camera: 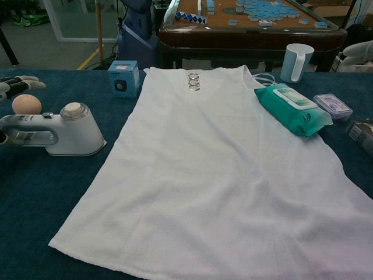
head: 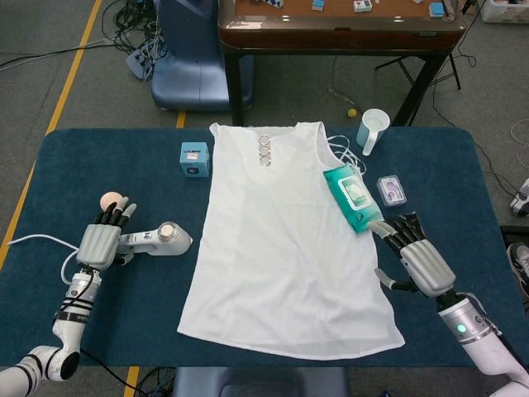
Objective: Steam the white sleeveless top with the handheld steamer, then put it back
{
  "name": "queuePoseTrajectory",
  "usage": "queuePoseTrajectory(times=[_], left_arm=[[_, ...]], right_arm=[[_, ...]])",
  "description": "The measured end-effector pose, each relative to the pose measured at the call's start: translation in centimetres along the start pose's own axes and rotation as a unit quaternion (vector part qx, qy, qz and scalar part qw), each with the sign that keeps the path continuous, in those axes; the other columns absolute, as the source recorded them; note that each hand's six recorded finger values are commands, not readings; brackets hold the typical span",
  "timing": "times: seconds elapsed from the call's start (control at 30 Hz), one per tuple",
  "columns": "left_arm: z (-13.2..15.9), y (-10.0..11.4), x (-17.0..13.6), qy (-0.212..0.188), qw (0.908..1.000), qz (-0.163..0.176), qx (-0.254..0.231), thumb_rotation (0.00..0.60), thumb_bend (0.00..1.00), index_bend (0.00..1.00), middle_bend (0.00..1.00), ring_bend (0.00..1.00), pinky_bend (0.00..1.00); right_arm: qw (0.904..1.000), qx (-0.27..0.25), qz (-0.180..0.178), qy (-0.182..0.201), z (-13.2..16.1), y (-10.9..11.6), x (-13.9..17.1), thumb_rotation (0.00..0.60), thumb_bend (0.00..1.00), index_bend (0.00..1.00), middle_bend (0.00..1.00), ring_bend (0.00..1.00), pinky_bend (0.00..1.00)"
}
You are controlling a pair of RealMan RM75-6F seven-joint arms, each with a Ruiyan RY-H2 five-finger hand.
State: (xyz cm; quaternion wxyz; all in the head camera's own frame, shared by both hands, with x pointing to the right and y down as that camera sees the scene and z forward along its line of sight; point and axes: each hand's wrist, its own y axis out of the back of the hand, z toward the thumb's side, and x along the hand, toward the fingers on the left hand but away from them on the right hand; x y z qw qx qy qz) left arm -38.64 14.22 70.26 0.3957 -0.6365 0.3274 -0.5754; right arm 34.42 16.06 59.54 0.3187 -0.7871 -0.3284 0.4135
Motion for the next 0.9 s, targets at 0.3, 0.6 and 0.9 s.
queuePoseTrajectory(times=[0.3,0.6,0.9], left_arm=[[-2.5,3.2,-3.7,0.035,0.9987,0.032,-0.021,0.600,0.00,0.00,0.00,0.03,0.16],[-4.7,6.0,-8.2,0.061,0.9955,0.067,-0.027,0.600,0.00,0.05,0.06,0.07,0.16],[-5.9,7.1,-13.7,0.091,0.9930,0.072,-0.024,0.600,0.00,0.06,0.06,0.07,0.16]], right_arm=[[0.9980,0.041,0.010,-0.048,-2.5,0.9,0.9,0.600,0.37,0.00,0.15,0.02,0.00],[0.9934,0.064,-0.023,-0.092,-4.5,2.5,2.5,0.600,0.38,0.02,0.19,0.02,0.00],[0.9877,0.074,-0.052,-0.127,-5.4,3.2,5.2,0.600,0.37,0.08,0.22,0.04,0.02]])
